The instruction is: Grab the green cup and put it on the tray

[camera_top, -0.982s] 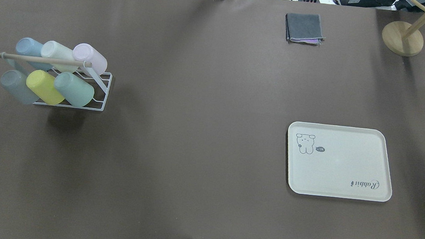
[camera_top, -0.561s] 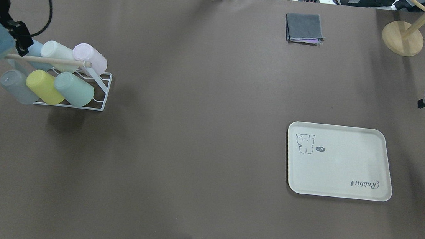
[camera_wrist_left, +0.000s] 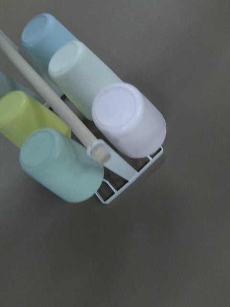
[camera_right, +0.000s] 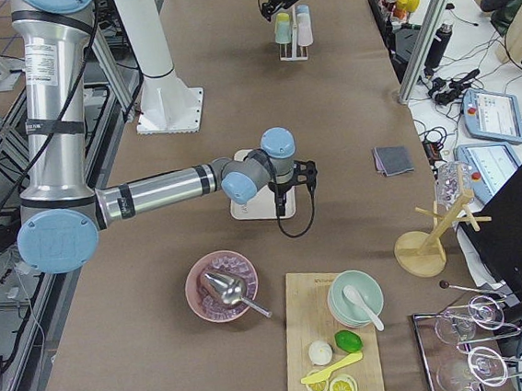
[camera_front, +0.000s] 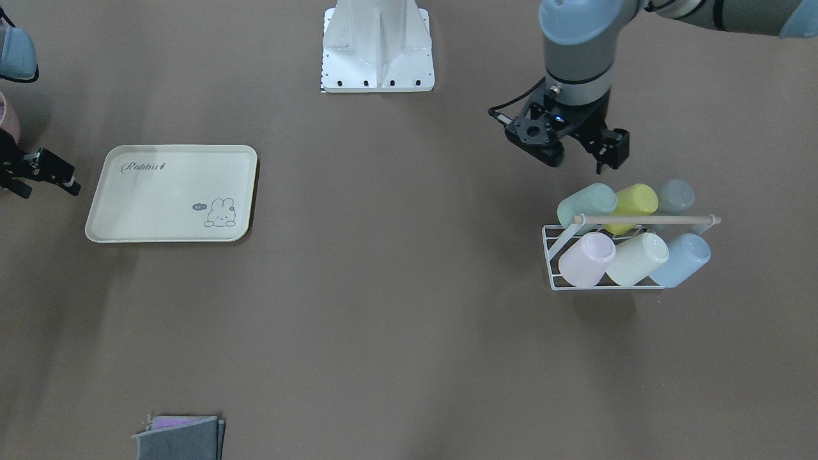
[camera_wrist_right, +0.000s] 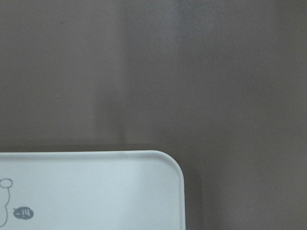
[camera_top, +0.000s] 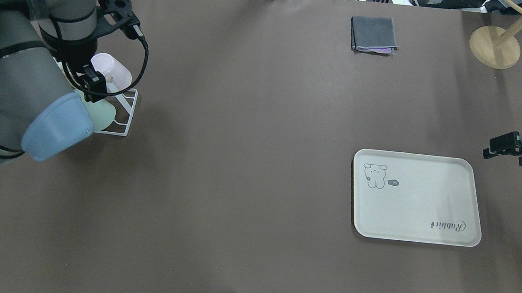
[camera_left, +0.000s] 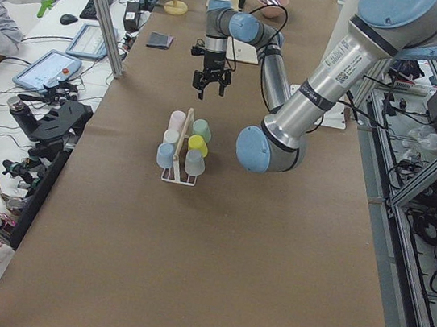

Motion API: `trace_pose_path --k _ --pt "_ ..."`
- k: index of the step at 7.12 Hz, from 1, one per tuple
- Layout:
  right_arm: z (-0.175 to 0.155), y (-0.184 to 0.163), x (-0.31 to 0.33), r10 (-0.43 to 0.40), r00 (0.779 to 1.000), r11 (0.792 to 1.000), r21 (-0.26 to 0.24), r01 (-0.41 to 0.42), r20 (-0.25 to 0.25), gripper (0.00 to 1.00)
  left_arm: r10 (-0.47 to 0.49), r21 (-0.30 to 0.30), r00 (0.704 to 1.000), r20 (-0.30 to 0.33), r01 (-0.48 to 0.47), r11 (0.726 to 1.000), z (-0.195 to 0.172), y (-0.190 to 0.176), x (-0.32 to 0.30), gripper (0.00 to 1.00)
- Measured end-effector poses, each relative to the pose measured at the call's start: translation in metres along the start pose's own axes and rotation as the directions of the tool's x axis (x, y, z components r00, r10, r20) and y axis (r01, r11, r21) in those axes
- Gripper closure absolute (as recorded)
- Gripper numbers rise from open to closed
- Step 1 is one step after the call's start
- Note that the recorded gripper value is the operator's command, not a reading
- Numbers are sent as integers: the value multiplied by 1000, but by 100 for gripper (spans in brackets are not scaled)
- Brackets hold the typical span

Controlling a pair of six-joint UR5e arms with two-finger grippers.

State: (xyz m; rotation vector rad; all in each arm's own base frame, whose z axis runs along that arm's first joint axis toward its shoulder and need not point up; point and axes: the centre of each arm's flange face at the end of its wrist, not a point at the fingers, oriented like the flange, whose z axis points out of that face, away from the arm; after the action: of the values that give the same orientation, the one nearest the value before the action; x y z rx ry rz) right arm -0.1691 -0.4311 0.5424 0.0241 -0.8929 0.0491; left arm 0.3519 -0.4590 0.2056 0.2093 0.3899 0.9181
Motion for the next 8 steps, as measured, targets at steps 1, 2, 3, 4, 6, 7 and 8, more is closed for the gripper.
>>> trace_pose_path --k 1,2,3,4,6,7,8 --pt "8 11 4 -12 1000 1000 2 12 -9 0 135 -9 989 53 -135 991 10 4 30 2" --pt "18 19 7 -11 1000 1000 -4 11 -17 0 272 -50 956 113 -268 962 21 10 47 2" --pt "31 23 9 -13 1000 1000 -6 13 -24 0 401 -118 902 159 -386 915 28 10 58 2" --pt "43 27 10 -20 999 1000 -3 20 -26 0 538 -213 818 203 -499 840 35 5 72 2" --pt "62 36 5 -13 999 1000 -16 13 -35 2 682 -386 693 232 -578 719 51 -10 86 2" --pt "71 42 0 -3 999 1000 -31 2 -39 9 729 -458 647 222 -591 664 59 -16 94 2" --pt "77 46 -4 -2 999 999 -43 0 -42 14 770 -524 600 216 -594 610 70 -22 105 2"
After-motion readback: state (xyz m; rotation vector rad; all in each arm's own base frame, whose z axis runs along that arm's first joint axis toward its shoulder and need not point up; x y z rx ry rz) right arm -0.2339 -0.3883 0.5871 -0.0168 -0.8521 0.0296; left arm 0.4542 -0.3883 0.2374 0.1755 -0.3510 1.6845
